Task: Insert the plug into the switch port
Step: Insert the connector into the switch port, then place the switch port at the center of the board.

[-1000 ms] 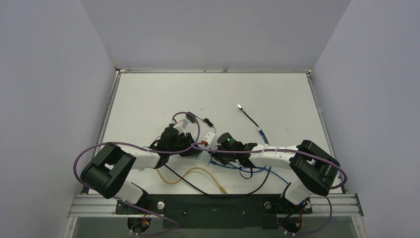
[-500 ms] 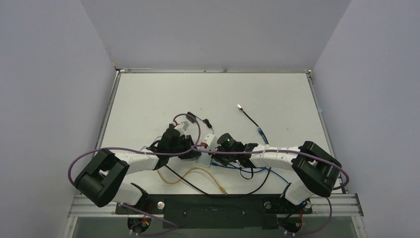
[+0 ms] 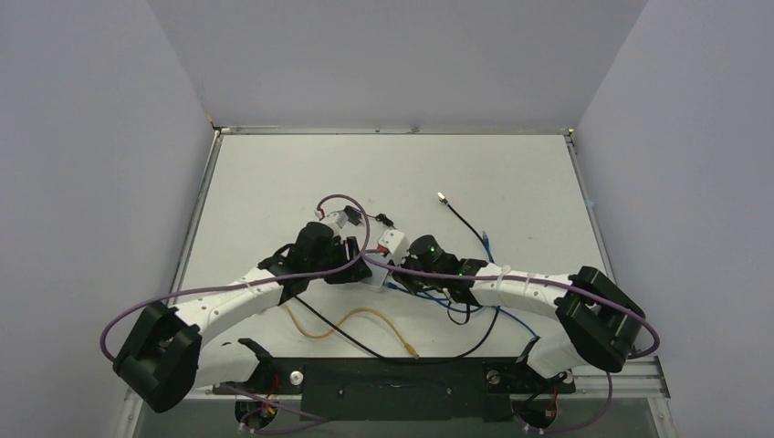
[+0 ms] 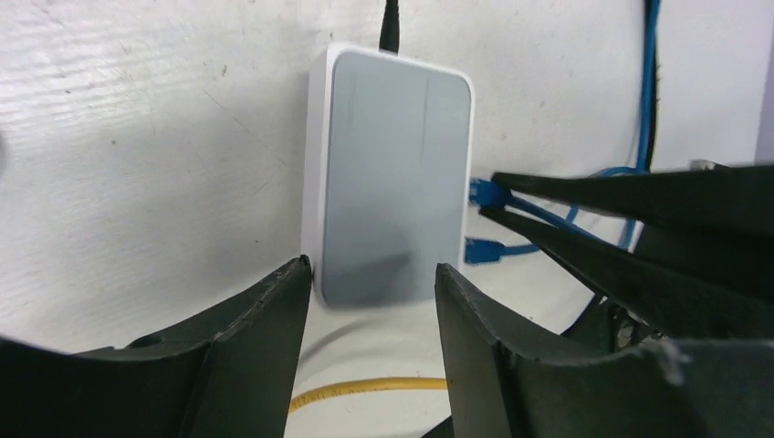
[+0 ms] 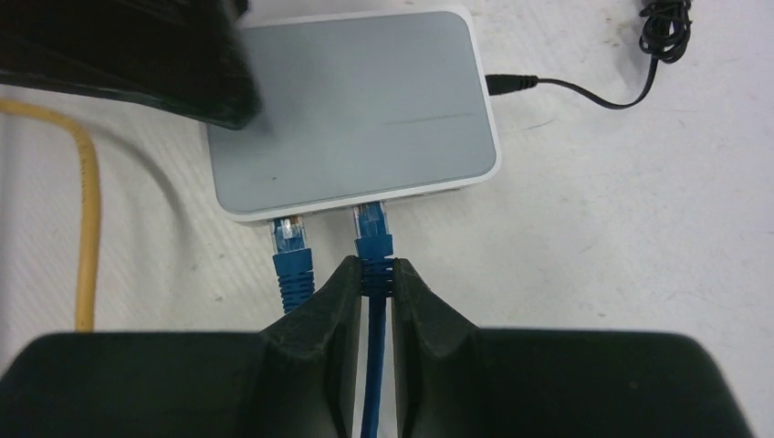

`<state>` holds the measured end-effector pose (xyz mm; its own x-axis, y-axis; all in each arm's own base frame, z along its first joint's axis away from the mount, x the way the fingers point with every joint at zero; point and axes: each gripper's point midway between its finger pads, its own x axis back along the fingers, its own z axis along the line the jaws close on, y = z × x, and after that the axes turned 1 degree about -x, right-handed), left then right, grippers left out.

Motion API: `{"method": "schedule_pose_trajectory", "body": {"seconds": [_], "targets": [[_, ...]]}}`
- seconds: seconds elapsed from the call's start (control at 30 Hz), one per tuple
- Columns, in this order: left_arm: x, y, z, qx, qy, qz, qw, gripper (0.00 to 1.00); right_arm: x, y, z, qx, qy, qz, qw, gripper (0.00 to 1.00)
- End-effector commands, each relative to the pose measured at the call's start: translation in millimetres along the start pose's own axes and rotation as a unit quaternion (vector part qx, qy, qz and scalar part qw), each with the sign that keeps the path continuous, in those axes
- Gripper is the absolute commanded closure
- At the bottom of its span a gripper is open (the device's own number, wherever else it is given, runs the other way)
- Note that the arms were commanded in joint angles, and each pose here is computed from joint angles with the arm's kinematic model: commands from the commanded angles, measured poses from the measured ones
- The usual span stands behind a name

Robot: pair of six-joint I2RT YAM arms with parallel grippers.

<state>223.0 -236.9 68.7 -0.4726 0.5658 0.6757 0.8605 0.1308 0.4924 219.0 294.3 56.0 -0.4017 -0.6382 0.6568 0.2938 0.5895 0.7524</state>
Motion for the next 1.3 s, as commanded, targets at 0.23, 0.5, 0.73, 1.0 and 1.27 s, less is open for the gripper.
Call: {"method": "schedule_pose_trajectory", "body": {"seconds": [0.23, 0.5, 0.73, 1.0, 1.27], "targets": [[75, 47, -8, -0.002, 0.026, -0.103, 0.994, 0.45, 0, 45, -70, -0.079, -0.109, -0.062, 0.989, 1.00], [105, 47, -12, 0.000, 0.005, -0.136, 0.991, 0.45, -14, 37, -109, -0.132, -0.176, -0.046, 0.974, 1.00], [115, 41, -12, 0.008, -0.011, -0.148, 0.989, 0.45, -20, 31, -127, -0.175, -0.195, -0.045, 0.964, 0.84], [114, 36, -10, 0.010, -0.011, -0.141, 0.990, 0.45, 1, 33, -139, -0.185, -0.223, -0.043, 0.956, 0.63], [119, 44, -14, 0.005, -0.016, -0.153, 0.988, 0.43, 66, 66, -146, -0.197, -0.264, -0.104, 0.938, 0.47]]}}
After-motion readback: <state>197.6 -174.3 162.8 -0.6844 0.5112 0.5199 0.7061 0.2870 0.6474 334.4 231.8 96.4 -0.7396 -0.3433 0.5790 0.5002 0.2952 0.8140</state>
